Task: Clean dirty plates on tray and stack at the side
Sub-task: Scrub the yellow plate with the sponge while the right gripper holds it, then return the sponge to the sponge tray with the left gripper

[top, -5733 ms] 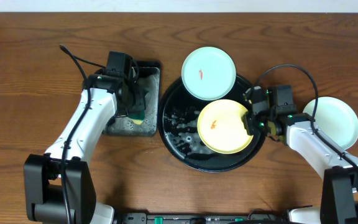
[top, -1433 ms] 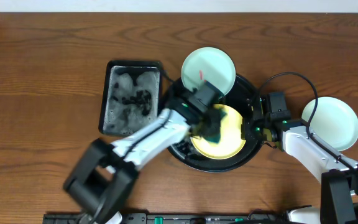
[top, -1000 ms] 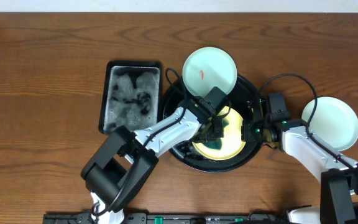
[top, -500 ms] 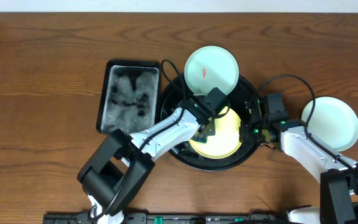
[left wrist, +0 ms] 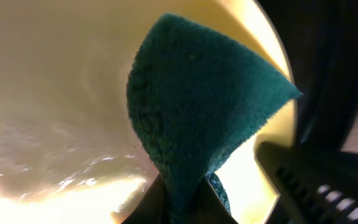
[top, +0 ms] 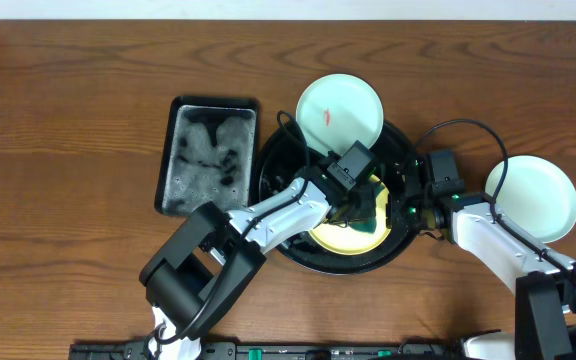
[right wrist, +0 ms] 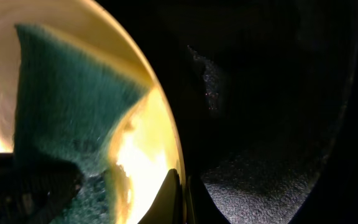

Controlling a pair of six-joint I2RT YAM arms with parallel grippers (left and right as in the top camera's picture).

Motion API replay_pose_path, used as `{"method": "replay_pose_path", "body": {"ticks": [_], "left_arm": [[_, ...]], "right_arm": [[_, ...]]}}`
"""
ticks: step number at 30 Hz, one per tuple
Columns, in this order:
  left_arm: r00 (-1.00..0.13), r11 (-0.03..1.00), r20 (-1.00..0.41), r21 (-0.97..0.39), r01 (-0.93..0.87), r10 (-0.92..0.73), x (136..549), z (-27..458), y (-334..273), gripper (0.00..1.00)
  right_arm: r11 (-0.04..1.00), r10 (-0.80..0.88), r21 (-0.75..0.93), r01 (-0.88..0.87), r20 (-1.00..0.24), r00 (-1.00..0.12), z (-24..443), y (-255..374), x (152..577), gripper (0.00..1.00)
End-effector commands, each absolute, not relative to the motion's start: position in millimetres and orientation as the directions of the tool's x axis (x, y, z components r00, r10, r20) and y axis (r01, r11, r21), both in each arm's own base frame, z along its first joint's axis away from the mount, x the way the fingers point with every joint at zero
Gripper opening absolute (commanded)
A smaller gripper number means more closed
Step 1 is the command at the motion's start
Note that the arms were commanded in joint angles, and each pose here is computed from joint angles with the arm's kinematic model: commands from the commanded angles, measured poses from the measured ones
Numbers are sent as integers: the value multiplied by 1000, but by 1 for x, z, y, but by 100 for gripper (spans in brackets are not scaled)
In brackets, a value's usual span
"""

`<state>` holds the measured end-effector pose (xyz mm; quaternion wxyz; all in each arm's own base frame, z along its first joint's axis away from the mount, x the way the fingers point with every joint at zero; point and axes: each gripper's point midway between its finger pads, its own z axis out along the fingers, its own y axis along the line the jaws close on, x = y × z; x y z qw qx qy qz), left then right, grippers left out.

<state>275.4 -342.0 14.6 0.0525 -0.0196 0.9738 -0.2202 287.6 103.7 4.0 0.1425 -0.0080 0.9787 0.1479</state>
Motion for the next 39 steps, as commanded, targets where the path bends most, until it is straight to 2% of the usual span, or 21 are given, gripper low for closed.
{"method": "replay_pose_path", "body": {"ticks": [1, 7, 13, 17, 24, 30, 39], "left_arm": [[-996, 980, -84, -201, -16, -33, 265, -20, -290, 7], [-971, 994, -230, 104, 43, 66, 288, -20, -233, 7], [-960, 987, -272, 161, 28, 72, 297, -13, -225, 7], [-939, 961, -330, 277, 3, 98, 308, 0, -206, 8], [-903, 915, -389, 403, 9, 180, 322, 14, -188, 7], [-876, 893, -434, 449, -7, 212, 329, 39, -179, 7], [-812, 939, -565, 336, -67, 144, 332, 112, -176, 8]], "right_arm": [[970, 6, 234, -63, -282, -959, 0, 93, 287, 1], [970, 6, 234, -64, -285, -959, 1, 93, 288, 1], [970, 6, 234, -63, -282, -959, 0, 93, 287, 1], [971, 6, 232, -63, -282, -959, 0, 93, 287, 1], [975, 7, 216, -57, -282, -959, 0, 90, 287, 1], [975, 6, 213, -54, -271, -963, -1, 89, 284, 1], [976, 6, 212, -51, -259, -966, -2, 88, 281, 1]]}}
